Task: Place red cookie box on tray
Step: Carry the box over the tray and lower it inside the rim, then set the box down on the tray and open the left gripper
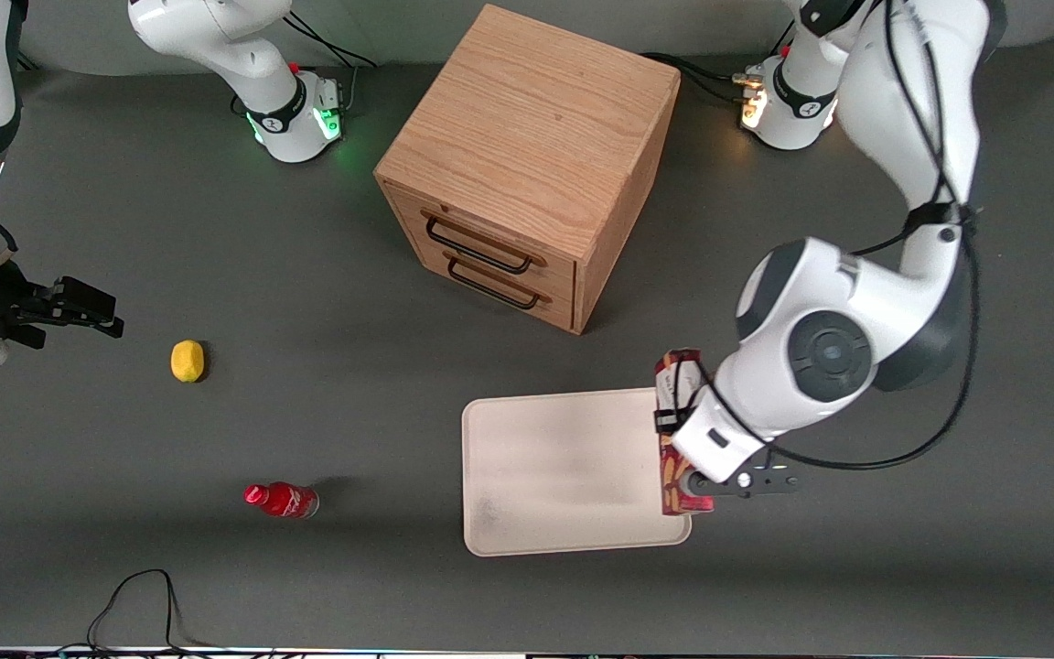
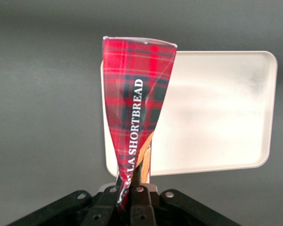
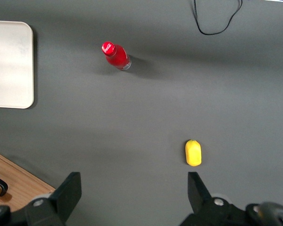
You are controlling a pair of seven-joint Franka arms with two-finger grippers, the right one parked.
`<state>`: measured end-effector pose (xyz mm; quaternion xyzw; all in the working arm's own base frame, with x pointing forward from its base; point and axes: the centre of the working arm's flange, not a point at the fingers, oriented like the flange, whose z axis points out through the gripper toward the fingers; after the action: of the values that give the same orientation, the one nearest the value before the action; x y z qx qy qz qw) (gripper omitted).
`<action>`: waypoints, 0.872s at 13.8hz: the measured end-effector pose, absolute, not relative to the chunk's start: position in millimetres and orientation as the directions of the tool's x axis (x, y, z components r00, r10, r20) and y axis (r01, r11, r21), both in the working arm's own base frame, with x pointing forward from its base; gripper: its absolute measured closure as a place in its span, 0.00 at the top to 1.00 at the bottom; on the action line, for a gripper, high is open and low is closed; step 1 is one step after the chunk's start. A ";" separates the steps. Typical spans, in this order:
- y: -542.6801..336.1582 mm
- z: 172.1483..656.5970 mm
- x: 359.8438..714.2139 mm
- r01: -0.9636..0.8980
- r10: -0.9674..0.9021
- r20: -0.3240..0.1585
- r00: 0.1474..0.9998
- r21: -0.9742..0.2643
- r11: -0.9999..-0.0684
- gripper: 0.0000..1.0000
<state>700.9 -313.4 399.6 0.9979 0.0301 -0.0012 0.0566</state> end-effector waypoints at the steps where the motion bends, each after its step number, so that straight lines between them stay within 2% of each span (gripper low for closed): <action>1: -317.0 382.1 704.0 0.067 0.067 -0.006 0.998 0.112 -0.991 0.04; 6: -306.3 309.7 723.3 0.101 0.102 0.000 0.995 0.104 -0.989 0.04; 12: -303.2 276.2 728.5 0.111 0.112 0.004 0.994 0.105 -0.988 0.04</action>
<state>728.5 -303.2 276.2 0.9970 0.0561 0.0052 0.0522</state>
